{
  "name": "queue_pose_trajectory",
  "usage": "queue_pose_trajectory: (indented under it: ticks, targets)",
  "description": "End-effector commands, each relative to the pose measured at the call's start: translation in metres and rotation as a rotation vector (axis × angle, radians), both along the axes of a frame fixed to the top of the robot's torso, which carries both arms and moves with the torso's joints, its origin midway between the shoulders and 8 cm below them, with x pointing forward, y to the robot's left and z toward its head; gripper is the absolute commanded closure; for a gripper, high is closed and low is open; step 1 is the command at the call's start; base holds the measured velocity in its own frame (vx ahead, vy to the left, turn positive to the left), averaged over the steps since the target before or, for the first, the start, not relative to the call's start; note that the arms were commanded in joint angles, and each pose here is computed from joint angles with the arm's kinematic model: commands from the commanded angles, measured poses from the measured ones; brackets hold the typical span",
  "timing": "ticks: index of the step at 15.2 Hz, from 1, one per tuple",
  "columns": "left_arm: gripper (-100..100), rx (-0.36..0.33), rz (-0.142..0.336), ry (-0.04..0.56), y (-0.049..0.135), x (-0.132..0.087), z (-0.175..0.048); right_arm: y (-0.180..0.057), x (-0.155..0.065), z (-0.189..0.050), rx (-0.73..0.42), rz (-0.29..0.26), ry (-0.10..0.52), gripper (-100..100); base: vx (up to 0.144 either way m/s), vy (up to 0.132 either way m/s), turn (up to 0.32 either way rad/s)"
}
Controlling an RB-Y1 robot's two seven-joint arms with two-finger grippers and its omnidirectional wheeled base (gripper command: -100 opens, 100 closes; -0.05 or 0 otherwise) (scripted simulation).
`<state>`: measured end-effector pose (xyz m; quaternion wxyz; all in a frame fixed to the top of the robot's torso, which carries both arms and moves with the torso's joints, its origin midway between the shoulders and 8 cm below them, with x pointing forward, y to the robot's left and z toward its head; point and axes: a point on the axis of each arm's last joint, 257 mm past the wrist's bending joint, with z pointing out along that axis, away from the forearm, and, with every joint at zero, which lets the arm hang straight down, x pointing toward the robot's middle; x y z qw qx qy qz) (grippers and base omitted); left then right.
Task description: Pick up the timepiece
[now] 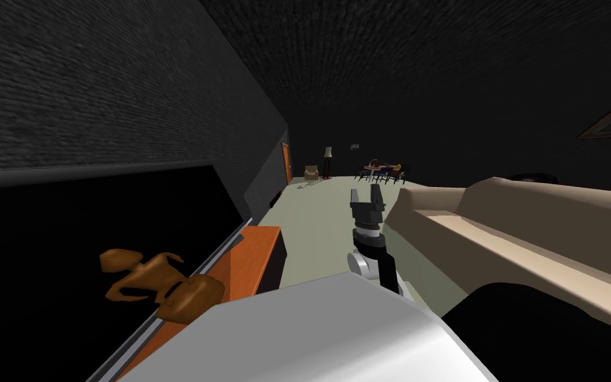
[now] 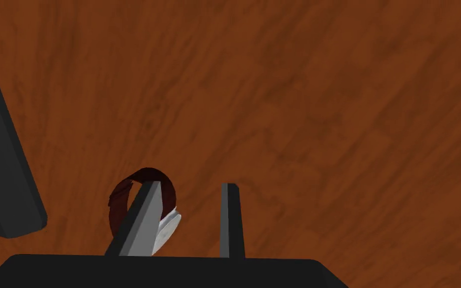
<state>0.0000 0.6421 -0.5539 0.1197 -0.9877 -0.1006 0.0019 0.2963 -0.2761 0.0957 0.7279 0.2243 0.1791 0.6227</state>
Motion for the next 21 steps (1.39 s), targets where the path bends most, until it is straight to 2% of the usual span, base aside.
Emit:
queue_pose_trajectory:
  ticks: [1,2,3,4,7,8,9,12,13,20,21]
  targets:
    - [100,-0.009,0.007,0.004,0.004,-0.002,0.007,0.0,0.0,0.0,0.0,0.0,0.0,0,-0.025,-0.052,-0.049]
    - [100,0.0,0.002,0.001,0.004,-0.001,0.004,0.0,0.0,0.0,0.0,0.0,0.0,0,-0.016,-0.035,-0.011]
    - [-100,0.014,-0.025,-0.017,0.01,0.009,0.009,0.0,0.0,0.0,0.0,0.0,0.0,0,-0.002,0.042,-0.171]
    - [-100,0.019,-0.037,-0.015,0.01,0.009,0.009,0.0,0.0,0.0,0.0,0.0,0.0,0,0.019,0.103,-0.272]
    - [-100,0.047,-0.054,0.053,0.013,-0.028,0.004,0.0,0.0,0.0,0.0,0.0,0.0,0,0.134,0.071,-0.127]
    - [-100,0.057,-0.058,0.079,0.015,-0.041,0.004,0.0,0.0,0.0,0.0,0.0,0.0,0,0.213,0.012,0.038]
    - [-100,0.057,-0.058,0.079,0.015,-0.041,0.004,0.0,0.0,0.0,0.0,0.0,0.0,0,0.18,-0.021,0.039]
    - [-100,0.08,-0.073,0.157,0.018,-0.08,0.004,0.0,0.0,0.0,0.0,0.0,0.0,0,0.139,-0.042,0.065]
    - [-100,0.08,-0.073,0.157,0.018,-0.08,0.004,0.0,0.0,0.0,0.0,0.0,0.0,0,0.118,-0.036,0.069]
    - [-100,0.079,-0.075,0.261,0.014,-0.124,0.006,0.0,0.0,0.0,0.0,0.0,0.0,0,0.037,-0.029,0.098]
    - [-100,0.083,-0.078,0.242,0.015,-0.118,0.005,0.0,0.0,0.0,0.0,0.0,0.0,0,0.001,-0.024,0.072]
